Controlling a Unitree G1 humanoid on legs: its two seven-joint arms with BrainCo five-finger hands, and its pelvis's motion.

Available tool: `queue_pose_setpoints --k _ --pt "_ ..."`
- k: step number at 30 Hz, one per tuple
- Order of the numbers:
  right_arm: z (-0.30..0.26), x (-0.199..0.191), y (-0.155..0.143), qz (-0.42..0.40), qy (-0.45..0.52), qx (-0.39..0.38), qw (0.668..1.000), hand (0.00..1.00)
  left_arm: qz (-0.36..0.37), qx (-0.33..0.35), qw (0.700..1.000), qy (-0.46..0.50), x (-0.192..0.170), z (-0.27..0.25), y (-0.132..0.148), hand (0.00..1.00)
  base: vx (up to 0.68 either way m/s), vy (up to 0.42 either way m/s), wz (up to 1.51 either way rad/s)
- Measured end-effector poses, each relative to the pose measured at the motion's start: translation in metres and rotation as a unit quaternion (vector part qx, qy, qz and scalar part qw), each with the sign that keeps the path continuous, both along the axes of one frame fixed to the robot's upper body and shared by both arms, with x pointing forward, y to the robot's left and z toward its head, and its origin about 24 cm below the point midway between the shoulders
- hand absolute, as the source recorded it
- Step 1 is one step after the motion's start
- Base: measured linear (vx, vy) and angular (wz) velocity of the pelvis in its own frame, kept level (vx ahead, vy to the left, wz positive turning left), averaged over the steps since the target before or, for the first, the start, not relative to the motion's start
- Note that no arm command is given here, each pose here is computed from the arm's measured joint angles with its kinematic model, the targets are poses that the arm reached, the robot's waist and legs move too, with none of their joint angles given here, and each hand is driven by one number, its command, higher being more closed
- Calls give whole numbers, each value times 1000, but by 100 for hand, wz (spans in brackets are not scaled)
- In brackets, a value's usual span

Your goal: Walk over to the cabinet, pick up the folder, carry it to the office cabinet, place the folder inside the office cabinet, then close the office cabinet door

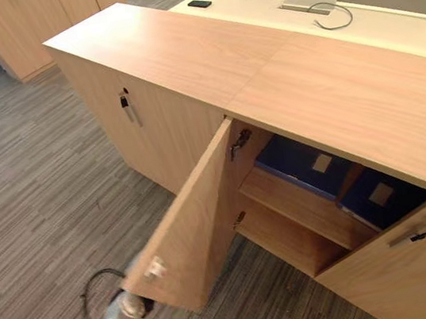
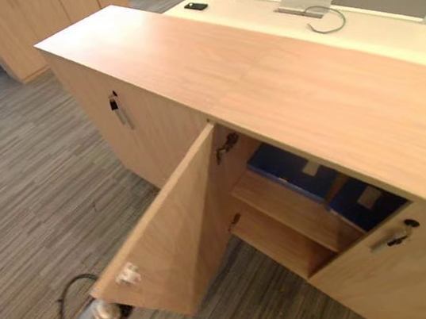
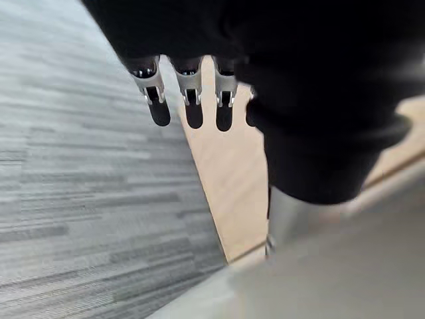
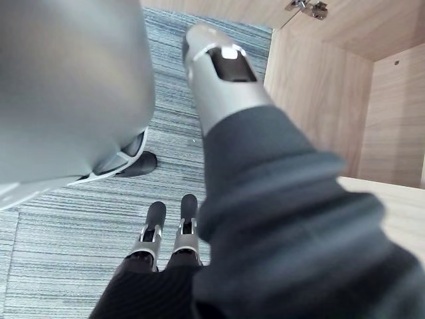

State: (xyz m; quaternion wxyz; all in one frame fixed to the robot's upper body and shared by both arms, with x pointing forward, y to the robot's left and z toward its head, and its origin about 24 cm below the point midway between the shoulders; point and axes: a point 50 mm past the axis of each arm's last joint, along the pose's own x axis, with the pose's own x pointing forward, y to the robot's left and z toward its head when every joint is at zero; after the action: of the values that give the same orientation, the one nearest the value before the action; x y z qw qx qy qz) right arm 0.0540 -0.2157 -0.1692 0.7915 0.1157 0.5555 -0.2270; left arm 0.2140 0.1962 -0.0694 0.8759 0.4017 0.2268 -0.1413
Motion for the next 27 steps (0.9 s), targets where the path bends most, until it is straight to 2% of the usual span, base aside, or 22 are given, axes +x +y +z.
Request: queue_pose_setpoints --k 4,7,9,12,18,22,25,27 --pt "-1 1 2 1 3 2 1000 0 -104 -153 982 43 -17 -2 -74 0 -55 35 -2" --pt "-2 -5 4 0 16 8 1000 0 -136 -329 930 94 -32 9 -118 0 -12 8 0" --pt "-3 -5 6 1 20 11 1000 0 -148 -384 903 119 -38 13 -131 0 0 0 0" --pt "-3 -2 7 7 21 14 1000 0 -136 -455 864 167 -46 12 -139 0 0 0 0" --pt "-2 9 8 74 24 5 997 0 -82 -534 812 222 -51 10 -143 0 -6 0 -2" --pt "-1 19 10 83 16 7 996 0 -31 -560 795 230 -49 4 -134 0 -53 -1 -40" --pt "0 22 9 90 14 3 996 0 35 -574 792 203 -46 0 -117 0 -69 -30 -102" --pt "0 21 3 92 18 -4 996 0 90 -594 780 178 -45 -3 -106 0 -109 136 -124"
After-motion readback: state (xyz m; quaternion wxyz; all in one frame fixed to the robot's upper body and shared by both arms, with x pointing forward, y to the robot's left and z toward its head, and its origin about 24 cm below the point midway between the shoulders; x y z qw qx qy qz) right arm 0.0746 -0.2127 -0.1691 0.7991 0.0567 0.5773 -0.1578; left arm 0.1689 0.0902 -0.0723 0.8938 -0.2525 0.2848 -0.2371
